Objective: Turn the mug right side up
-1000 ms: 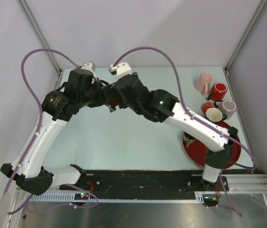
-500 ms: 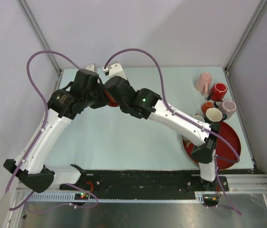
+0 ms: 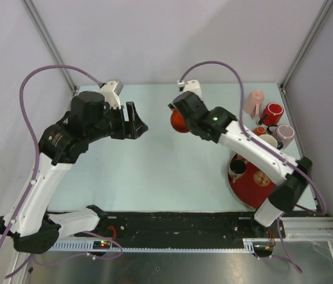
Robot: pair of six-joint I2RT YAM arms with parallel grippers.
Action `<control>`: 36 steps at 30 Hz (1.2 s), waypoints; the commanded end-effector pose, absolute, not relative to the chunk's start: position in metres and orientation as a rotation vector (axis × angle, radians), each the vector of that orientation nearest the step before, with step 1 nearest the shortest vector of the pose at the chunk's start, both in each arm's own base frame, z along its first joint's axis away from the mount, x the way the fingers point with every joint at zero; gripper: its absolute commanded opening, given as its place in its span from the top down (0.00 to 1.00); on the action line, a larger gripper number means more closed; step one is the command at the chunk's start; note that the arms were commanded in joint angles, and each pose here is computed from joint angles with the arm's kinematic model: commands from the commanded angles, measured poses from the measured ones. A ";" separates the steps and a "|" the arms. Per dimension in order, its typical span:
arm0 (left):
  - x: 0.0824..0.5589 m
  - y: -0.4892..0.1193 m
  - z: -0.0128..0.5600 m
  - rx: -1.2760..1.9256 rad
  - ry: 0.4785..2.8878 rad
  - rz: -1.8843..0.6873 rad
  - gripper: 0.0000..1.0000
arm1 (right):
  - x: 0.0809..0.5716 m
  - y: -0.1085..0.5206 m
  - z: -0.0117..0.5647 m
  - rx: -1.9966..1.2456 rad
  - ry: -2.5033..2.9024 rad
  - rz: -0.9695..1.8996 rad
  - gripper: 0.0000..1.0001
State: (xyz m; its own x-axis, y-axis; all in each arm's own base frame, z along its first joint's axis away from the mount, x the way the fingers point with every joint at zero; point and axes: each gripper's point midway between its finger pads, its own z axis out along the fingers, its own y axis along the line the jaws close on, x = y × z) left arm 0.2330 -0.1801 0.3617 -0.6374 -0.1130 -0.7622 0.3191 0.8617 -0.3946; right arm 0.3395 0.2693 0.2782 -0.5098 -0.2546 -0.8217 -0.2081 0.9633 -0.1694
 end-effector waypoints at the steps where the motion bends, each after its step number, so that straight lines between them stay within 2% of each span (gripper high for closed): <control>1: 0.219 -0.185 0.402 0.363 1.996 -0.682 0.25 | 0.337 0.216 0.357 0.019 1.943 0.133 1.00; 5: 0.230 -0.164 0.408 0.399 1.934 -0.512 0.21 | 0.324 0.127 0.358 0.293 1.884 0.089 1.00; 8: 0.237 -0.154 0.401 0.440 1.923 -0.408 0.10 | 0.297 0.037 0.366 0.577 1.754 0.038 1.00; 11: 0.239 -0.148 0.380 0.483 1.958 -0.342 0.02 | 0.264 -0.034 0.344 0.858 1.630 -0.024 1.00; 16: 0.238 -0.149 0.350 0.520 2.022 -0.327 0.00 | 0.206 -0.113 0.282 1.269 1.491 -0.155 1.00; 21: 0.233 -0.148 0.340 0.537 2.039 -0.331 0.01 | 0.182 -0.143 0.212 1.546 1.520 -0.164 1.00; 26: 0.231 -0.142 0.338 0.534 2.032 -0.308 0.02 | 0.185 -0.158 0.166 1.627 1.640 -0.110 1.00; 32: 0.230 -0.139 0.339 0.534 2.025 -0.292 0.02 | 0.190 -0.163 0.132 1.670 1.765 -0.098 1.00; 36: 0.235 -0.134 0.338 0.530 2.027 -0.245 0.02 | 0.185 -0.170 0.118 1.662 1.838 -0.220 1.00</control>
